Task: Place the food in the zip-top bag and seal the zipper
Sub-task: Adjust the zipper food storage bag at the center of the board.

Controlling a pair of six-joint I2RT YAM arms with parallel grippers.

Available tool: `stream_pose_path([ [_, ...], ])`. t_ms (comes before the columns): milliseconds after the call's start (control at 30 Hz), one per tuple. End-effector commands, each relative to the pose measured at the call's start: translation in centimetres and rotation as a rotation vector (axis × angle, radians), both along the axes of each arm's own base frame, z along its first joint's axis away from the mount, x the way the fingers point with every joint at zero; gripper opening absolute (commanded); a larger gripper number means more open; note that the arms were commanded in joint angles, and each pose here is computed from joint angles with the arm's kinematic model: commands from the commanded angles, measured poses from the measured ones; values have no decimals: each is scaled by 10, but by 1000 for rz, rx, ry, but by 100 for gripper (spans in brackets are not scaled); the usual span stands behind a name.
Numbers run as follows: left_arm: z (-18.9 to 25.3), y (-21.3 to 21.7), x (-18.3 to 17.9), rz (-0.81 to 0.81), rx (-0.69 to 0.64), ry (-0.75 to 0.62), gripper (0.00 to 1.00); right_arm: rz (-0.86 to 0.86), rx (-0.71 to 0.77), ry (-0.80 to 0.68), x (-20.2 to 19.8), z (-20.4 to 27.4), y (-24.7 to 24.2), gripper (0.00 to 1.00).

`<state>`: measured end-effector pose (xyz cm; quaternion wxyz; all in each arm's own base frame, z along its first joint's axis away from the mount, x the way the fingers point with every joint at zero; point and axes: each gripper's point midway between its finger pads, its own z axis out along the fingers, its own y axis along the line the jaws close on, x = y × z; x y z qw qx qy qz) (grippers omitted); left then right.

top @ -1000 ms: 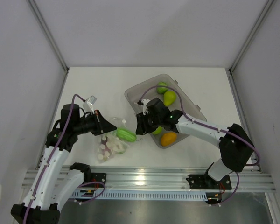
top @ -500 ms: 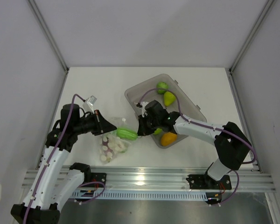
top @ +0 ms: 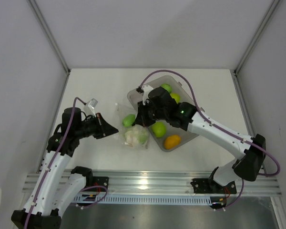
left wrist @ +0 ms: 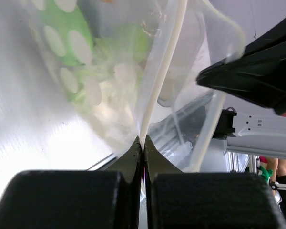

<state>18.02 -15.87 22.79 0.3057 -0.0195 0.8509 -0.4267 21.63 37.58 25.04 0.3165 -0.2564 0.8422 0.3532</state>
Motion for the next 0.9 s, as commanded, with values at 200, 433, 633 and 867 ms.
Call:
stream_pose_path([
  [200, 0, 0, 3, 8, -7, -47, 1, -33, -63, 4, -10, 11, 0, 0],
  [433, 10, 4, 6, 29, 19, -52, 1, -14, -25, 63, -4, -9, -3, 0],
  [633, 36, 6, 9, 65, -2, -145, 1, 0, 16, 26, 8, 15, 1, 0],
  [867, 50, 10, 14, 92, 7, -169, 1, 7, 56, 18, 25, 26, 5, 0],
])
